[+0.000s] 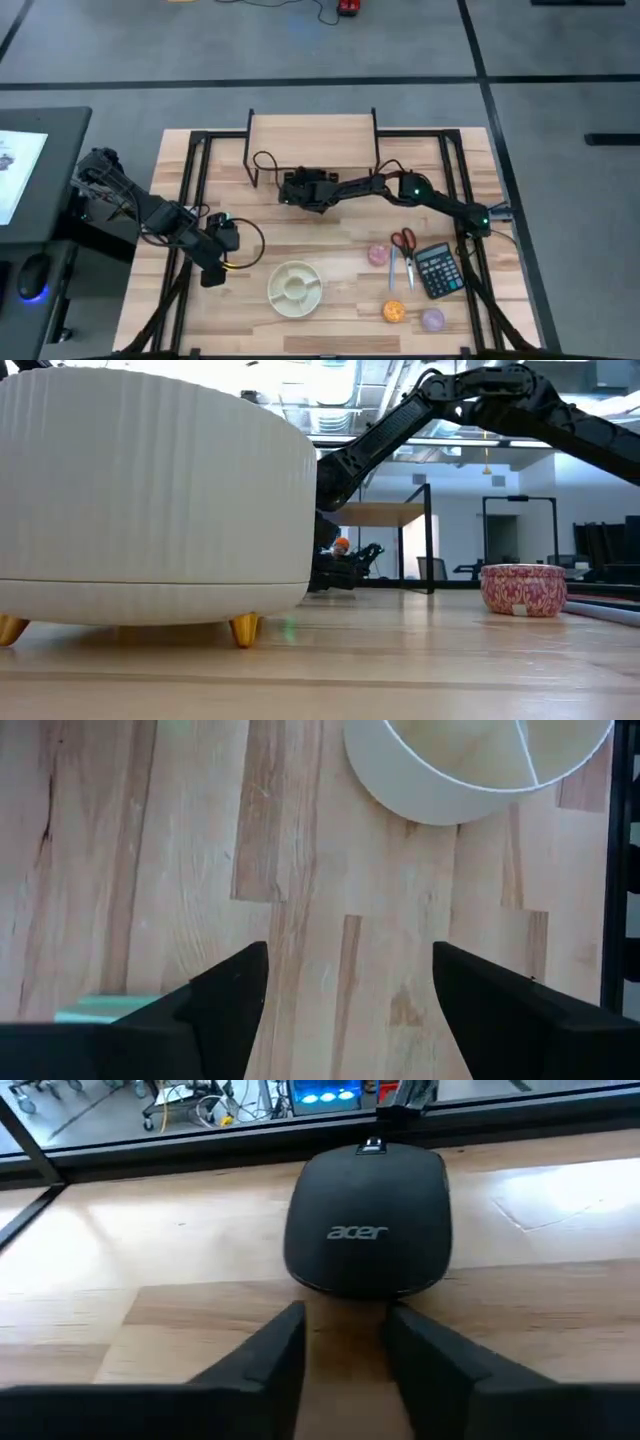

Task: Stock shelves
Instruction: Remove the black mouse from under the shelf

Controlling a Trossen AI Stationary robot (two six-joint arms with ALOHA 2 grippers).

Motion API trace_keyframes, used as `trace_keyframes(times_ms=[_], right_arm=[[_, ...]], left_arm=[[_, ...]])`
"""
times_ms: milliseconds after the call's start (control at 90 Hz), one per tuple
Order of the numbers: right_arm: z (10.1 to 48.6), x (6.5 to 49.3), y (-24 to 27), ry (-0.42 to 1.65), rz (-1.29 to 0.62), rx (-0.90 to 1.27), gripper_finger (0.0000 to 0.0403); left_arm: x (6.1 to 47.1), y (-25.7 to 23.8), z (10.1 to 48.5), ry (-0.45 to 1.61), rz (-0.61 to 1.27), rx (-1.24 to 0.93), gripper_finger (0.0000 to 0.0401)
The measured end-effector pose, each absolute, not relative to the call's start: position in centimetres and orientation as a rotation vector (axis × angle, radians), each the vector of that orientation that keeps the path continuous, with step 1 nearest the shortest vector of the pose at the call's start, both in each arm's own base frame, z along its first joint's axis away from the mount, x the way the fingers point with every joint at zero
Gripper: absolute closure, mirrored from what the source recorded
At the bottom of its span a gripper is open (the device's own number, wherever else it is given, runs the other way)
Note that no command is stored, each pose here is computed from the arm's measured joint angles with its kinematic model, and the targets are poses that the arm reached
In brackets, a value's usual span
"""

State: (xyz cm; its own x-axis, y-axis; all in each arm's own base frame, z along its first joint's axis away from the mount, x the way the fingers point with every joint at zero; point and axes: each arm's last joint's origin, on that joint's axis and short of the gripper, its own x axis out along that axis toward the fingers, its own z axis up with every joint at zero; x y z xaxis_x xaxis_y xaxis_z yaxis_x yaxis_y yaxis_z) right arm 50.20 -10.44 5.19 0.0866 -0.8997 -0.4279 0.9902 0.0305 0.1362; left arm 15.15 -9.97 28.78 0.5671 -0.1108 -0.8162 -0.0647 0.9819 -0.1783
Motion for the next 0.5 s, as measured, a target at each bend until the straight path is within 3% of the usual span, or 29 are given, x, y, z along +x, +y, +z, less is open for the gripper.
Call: trace_keyframes(times_ms=[289,500], right_arm=[[5.0,50.1,-9.6,0.266,-1.477,0.428,0.0391],[4.9,49.4,-6.3,0.264,-1.499,0.526,0.0402]], left_arm=[[15.2,-10.0,28.8,0.969,-0.031,-0.189,0.0144],[15.1,-10.0,28.8,0.97,-0.032,-0.187,0.0144]])
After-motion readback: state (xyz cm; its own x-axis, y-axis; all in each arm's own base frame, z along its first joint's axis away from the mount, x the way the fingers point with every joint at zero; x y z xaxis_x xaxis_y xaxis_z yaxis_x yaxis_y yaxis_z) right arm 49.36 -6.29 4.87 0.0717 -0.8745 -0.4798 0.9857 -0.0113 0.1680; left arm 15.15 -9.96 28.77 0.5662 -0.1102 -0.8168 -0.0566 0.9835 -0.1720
